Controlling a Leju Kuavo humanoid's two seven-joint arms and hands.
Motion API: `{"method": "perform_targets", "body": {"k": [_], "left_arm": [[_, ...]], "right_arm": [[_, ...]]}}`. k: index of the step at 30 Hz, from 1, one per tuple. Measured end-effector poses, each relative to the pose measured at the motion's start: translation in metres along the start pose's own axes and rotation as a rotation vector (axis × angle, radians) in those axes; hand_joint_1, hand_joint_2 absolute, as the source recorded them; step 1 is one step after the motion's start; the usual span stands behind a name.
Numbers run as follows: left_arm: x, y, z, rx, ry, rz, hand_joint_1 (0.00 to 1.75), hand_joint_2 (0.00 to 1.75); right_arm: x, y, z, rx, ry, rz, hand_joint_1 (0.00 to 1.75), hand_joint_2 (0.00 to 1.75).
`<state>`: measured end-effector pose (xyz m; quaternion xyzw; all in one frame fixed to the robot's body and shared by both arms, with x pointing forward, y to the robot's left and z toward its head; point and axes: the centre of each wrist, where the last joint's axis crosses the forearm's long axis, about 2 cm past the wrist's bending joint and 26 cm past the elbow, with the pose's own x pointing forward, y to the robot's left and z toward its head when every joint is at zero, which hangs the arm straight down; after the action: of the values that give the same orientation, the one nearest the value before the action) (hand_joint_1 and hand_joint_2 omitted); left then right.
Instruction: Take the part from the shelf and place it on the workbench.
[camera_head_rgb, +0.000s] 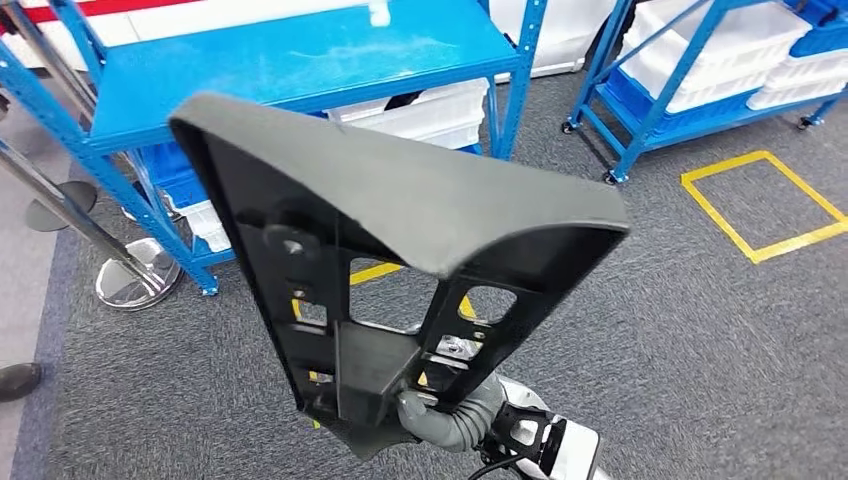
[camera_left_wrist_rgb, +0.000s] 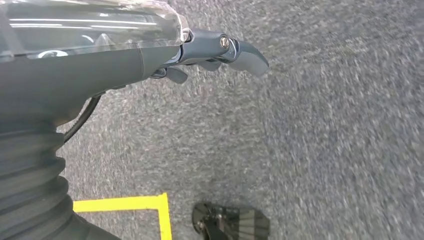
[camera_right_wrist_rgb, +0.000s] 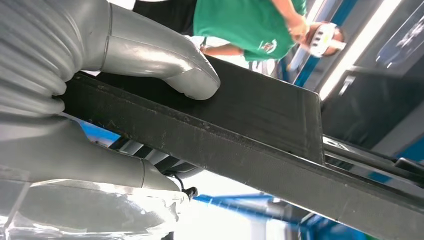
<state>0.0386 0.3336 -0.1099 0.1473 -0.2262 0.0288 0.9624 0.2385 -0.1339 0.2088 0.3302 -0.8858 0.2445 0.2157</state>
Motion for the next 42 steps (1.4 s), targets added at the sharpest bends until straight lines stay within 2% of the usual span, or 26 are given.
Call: {"method": "perform_targets", "body": {"k": [10,16,23,33,42], "left_arm": [[-0.001,0.008,-0.001,-0.015,-0.009,-0.058,0.0,1.75],[0.003,0.009,-0.003,-0.041,0.012,-0.153,0.0,1.75],[0.006,0.012,-0.005,-0.039,0.049,-0.271,0.0,1.75],[0.014,0.012,-0.007,0.032,0.017,-0.216,0.0,1.75],[0.007,0.015,-0.005,0.099,0.036,-0.084,0.0,1.75]], "right_arm": [[0.006,0.0,0.019,-0.049,0.044,0.081,1.75,1.75],[0.025,-0.003,0.01,-0.083,-0.033,0.128,1.75,1.75],[0.042,-0.003,-0.009,-0.01,-0.135,0.057,1.75,1.75],[0.04,-0.019,-0.026,0.029,-0.188,0.006,1.75,1.75],[0.029,-0.021,-0.027,0.02,-0.16,-0.005,1.75,1.75]]}}
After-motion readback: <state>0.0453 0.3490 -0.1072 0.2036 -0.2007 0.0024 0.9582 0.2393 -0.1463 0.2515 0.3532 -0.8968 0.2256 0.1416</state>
